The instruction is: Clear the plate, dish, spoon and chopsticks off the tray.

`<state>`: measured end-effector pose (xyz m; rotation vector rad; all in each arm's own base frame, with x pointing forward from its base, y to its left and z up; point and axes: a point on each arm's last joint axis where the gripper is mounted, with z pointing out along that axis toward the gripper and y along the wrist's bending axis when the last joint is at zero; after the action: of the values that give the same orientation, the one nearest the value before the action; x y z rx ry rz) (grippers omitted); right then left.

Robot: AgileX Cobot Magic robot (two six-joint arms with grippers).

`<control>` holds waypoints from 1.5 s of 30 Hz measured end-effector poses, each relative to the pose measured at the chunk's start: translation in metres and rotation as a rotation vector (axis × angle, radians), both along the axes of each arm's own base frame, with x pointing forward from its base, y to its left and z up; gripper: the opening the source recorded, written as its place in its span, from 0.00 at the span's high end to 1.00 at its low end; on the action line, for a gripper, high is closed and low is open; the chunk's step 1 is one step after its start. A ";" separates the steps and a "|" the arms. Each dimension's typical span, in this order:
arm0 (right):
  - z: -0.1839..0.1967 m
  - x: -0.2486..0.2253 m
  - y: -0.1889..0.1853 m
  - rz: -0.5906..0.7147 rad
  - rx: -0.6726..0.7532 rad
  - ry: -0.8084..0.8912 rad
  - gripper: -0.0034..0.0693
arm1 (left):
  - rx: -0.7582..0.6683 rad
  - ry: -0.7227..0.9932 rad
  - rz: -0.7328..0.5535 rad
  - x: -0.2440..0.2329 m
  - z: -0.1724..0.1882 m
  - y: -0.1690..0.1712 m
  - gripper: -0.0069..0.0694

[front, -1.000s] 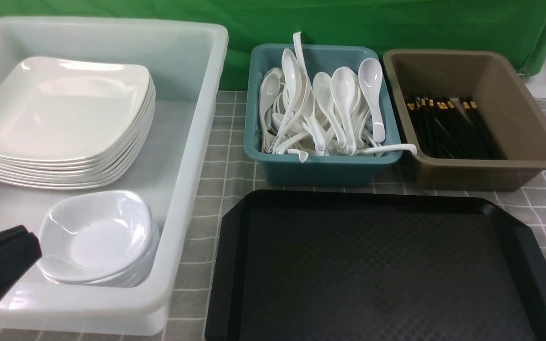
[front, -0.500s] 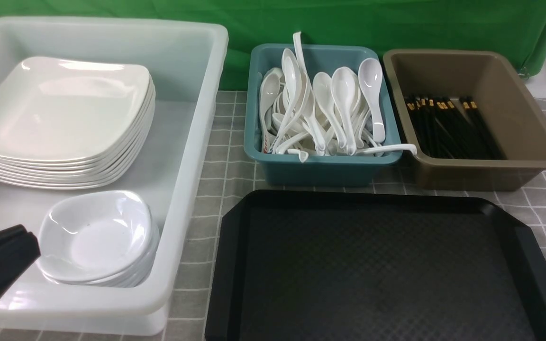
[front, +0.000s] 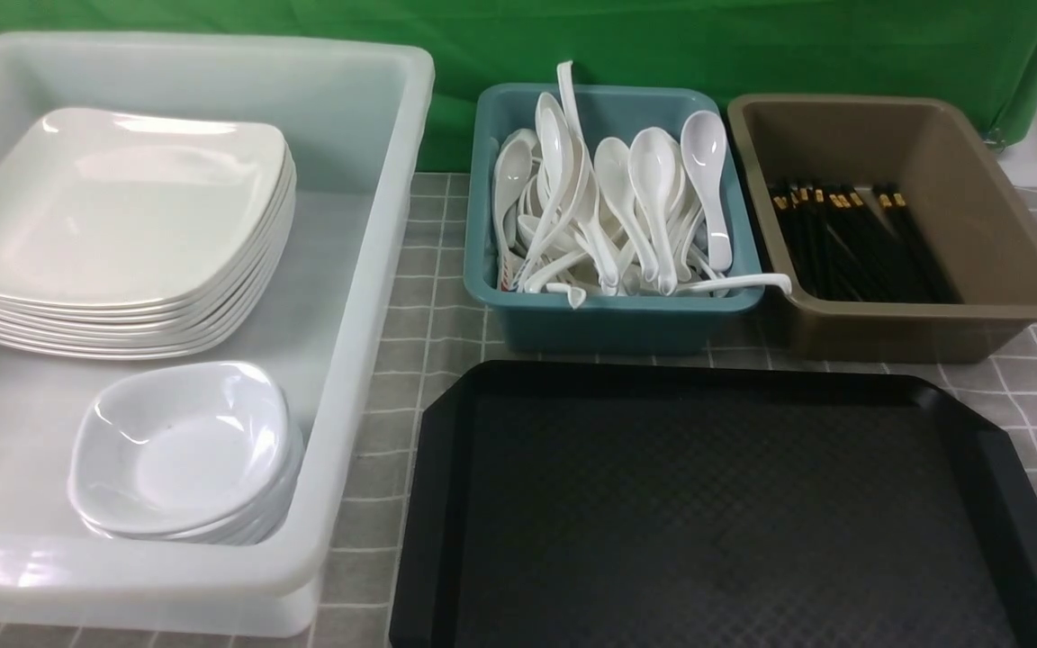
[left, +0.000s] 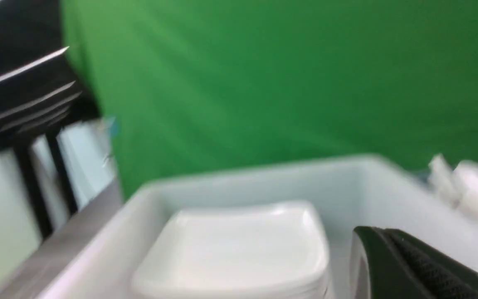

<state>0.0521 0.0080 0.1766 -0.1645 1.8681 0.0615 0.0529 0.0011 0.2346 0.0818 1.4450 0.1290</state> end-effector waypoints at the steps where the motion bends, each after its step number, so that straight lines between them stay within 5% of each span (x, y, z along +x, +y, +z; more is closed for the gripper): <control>1: 0.000 0.000 0.000 0.000 0.000 0.001 0.79 | -0.021 0.075 0.027 0.002 -0.017 0.002 0.90; 5: 0.000 0.000 0.000 0.000 0.000 0.001 0.77 | -0.086 0.254 0.050 0.003 -0.043 0.002 0.90; 45: 0.000 0.000 0.000 0.000 0.000 0.001 0.66 | -0.104 0.263 0.050 0.002 -0.043 0.002 0.90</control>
<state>0.0520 0.0080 0.1765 -0.1647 1.8690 0.0616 0.0554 0.0033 0.1911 -0.0237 1.7149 0.0853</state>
